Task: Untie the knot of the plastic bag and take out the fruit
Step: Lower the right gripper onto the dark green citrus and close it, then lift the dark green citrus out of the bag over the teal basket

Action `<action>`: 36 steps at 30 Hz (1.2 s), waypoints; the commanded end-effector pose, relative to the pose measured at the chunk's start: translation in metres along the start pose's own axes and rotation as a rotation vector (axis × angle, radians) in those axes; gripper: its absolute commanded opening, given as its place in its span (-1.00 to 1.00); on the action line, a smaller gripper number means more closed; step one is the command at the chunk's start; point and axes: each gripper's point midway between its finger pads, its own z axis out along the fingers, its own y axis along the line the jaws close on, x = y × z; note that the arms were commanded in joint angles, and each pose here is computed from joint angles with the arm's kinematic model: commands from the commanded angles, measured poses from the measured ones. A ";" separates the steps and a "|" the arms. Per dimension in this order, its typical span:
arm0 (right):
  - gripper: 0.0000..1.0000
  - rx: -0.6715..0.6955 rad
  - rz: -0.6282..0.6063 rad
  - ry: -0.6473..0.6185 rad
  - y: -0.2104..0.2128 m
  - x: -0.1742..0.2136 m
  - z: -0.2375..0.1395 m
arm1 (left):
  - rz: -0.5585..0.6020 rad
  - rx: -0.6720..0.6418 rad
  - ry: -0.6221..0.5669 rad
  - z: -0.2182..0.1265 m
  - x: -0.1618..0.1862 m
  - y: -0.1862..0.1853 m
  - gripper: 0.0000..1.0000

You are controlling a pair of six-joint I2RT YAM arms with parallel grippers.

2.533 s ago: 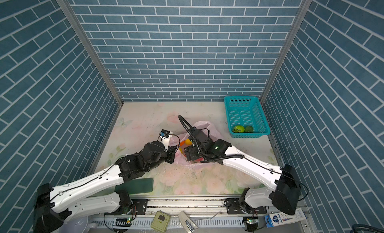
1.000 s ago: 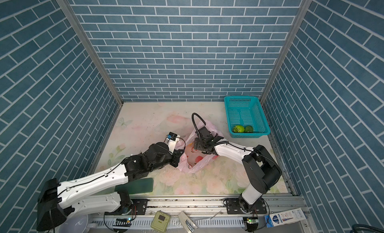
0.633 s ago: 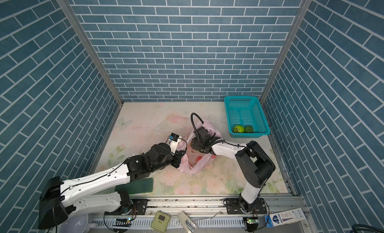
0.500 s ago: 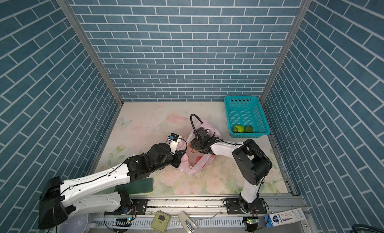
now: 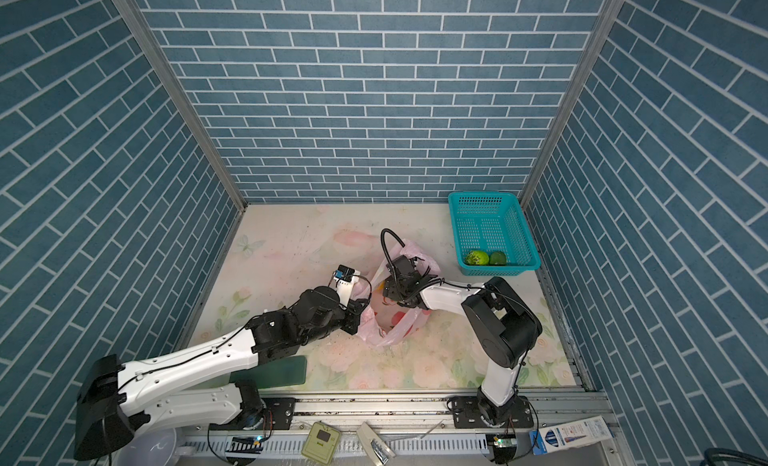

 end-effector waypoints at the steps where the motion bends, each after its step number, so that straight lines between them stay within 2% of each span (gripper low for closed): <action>1: 0.15 -0.049 0.015 0.003 0.005 0.002 -0.022 | -0.012 -0.027 -0.027 -0.004 0.000 0.006 -1.00; 18: 0.14 -0.178 -0.215 0.060 0.050 0.036 -0.107 | -0.015 -0.063 -0.066 -0.007 -0.007 0.013 -1.00; 24: 0.13 -0.217 -0.274 0.037 0.067 0.025 -0.143 | -0.006 -0.064 -0.063 -0.008 -0.007 0.013 -1.00; 36: 0.14 -0.288 -0.292 -0.044 0.088 -0.013 -0.215 | 0.005 -0.066 -0.064 -0.009 -0.009 0.013 -1.00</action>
